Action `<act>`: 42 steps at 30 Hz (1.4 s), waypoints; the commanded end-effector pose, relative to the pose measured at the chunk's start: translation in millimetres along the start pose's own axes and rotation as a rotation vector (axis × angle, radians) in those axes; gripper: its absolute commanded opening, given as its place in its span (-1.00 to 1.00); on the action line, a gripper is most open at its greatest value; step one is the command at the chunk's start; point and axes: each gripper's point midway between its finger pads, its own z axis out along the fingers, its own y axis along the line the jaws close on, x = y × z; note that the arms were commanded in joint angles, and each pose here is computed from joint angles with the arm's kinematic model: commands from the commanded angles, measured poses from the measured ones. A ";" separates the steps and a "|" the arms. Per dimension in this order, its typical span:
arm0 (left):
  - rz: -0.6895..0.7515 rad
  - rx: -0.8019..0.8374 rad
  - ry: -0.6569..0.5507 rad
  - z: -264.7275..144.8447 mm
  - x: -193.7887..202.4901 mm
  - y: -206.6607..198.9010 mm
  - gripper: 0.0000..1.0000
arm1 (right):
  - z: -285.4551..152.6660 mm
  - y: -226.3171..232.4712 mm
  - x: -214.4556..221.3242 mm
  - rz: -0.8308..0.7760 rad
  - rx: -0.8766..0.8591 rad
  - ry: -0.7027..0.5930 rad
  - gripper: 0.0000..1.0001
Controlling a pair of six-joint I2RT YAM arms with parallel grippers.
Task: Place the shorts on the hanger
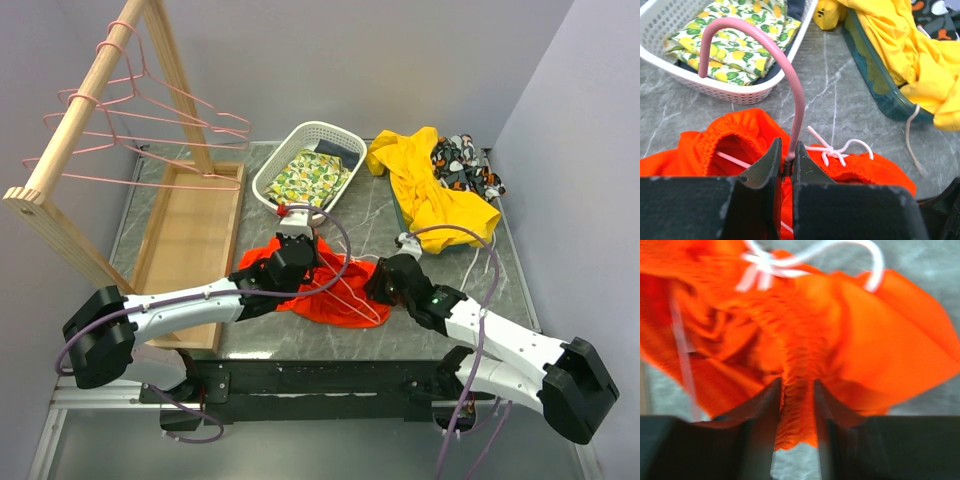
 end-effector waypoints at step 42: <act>-0.205 -0.547 -0.078 48.9 16.7 43.7 -0.98 | -131.8 19.3 -71.6 0.074 -0.081 -0.125 -1.00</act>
